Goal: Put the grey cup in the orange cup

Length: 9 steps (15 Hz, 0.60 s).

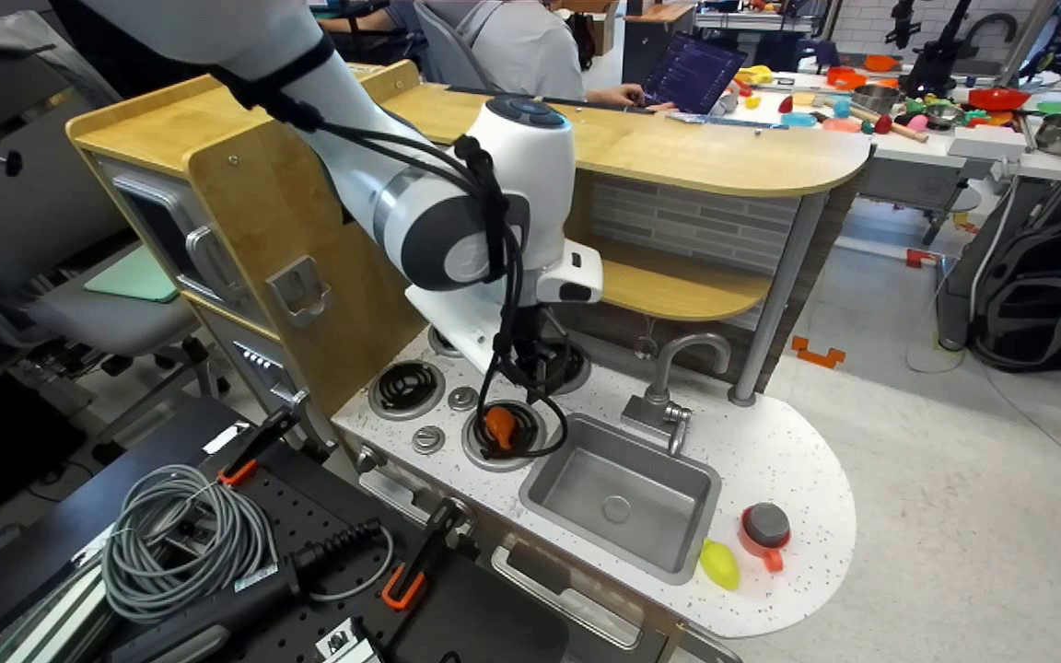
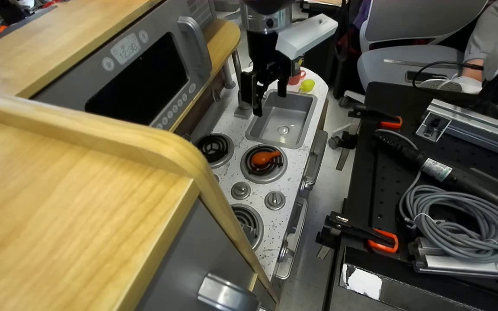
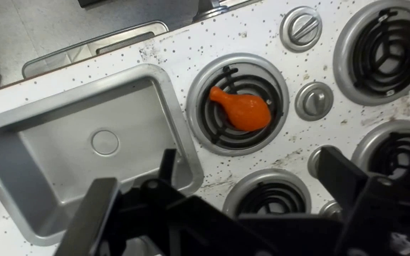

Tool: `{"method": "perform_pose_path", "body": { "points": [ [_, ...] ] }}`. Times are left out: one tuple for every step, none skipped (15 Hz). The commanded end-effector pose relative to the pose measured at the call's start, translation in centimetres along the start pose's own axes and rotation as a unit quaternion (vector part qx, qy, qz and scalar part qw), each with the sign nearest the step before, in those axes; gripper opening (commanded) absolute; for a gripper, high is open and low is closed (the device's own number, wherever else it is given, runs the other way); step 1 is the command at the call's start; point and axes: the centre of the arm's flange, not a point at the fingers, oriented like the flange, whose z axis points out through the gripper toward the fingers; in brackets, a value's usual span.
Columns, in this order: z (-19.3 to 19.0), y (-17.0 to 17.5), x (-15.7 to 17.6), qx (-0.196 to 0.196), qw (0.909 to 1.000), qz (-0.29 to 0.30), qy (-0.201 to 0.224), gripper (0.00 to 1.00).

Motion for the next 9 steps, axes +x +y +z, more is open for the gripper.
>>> {"method": "perform_pose_path", "body": {
  "points": [
    [-5.3,-1.2,-3.2,-0.002,0.998,-0.064,-0.002,1.0],
    [-6.3,-1.4,-3.9,-0.002,0.9972,-0.075,-0.005,1.0],
    [-7.2,-1.4,-4.6,0.0,0.9966,-0.082,-0.005,1.0],
    [-7.9,-1.4,-5.2,0.002,0.9963,-0.086,-0.008,1.0],
    [-8.4,-1.3,-5.9,0.002,0.9963,-0.084,-0.016,1.0],
    [-6.2,-1.4,-3.3,0.002,0.9974,-0.072,-0.007,1.0],
    [-6.8,-1.5,-3.9,0.002,0.9972,-0.074,-0.01,1.0],
    [-7.3,-1.4,-4.4,0.002,0.9971,-0.075,-0.009,1.0],
    [-7.4,-1.4,-4.7,0.002,0.9971,-0.076,-0.009,1.0]
  ]
}}
